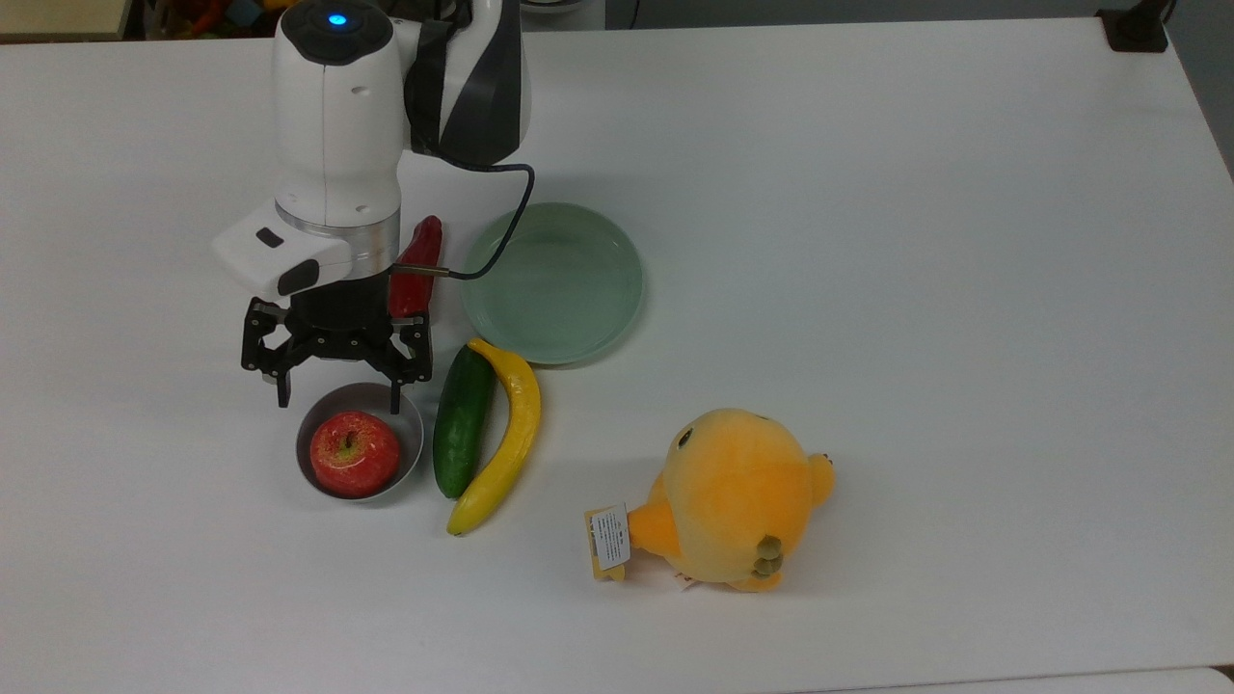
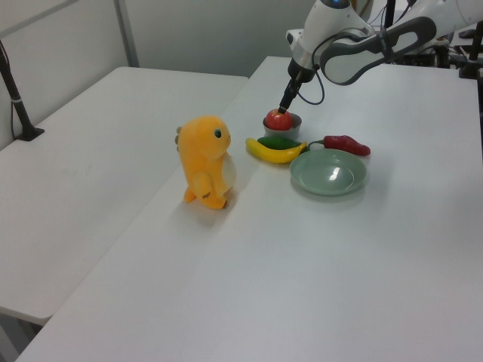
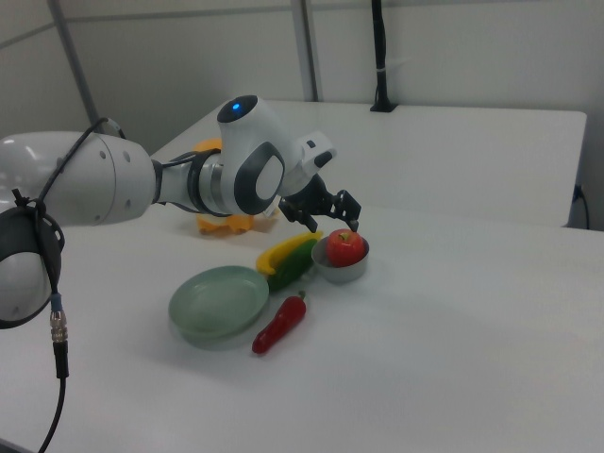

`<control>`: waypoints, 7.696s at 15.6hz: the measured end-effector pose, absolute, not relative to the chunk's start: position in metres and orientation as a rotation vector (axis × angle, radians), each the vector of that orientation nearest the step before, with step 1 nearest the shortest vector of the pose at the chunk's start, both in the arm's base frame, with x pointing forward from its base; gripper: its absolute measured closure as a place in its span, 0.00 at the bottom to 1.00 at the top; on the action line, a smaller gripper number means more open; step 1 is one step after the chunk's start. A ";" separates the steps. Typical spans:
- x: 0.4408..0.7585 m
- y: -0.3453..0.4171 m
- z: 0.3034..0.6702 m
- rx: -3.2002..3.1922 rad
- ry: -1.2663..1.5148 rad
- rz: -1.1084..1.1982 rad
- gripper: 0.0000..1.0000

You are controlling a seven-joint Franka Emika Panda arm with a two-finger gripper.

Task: Red apple placed in the center of the desktop
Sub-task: 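Lower the gripper around the red apple and close on it, then lift the red apple out of the bowl toward the green plate, then carry the apple past the plate and lower it onto the table, then open the gripper, release the apple, and raise the gripper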

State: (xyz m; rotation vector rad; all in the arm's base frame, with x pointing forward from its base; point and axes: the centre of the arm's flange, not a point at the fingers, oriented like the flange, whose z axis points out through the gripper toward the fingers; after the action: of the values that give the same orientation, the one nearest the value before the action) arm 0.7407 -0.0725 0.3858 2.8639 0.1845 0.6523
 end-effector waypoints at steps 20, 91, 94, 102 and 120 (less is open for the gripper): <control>0.760 -0.078 0.343 2.835 0.364 0.592 0.00; 0.614 0.228 0.365 2.988 0.868 0.000 0.07; 0.615 0.229 0.369 2.996 0.868 0.014 0.00; 0.617 0.210 0.425 2.990 0.794 0.014 0.00; 0.613 0.017 0.561 3.105 -0.172 0.312 0.00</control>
State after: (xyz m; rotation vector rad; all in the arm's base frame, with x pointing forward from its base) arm 0.6129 0.0171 0.5611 3.1052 -0.1717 0.3121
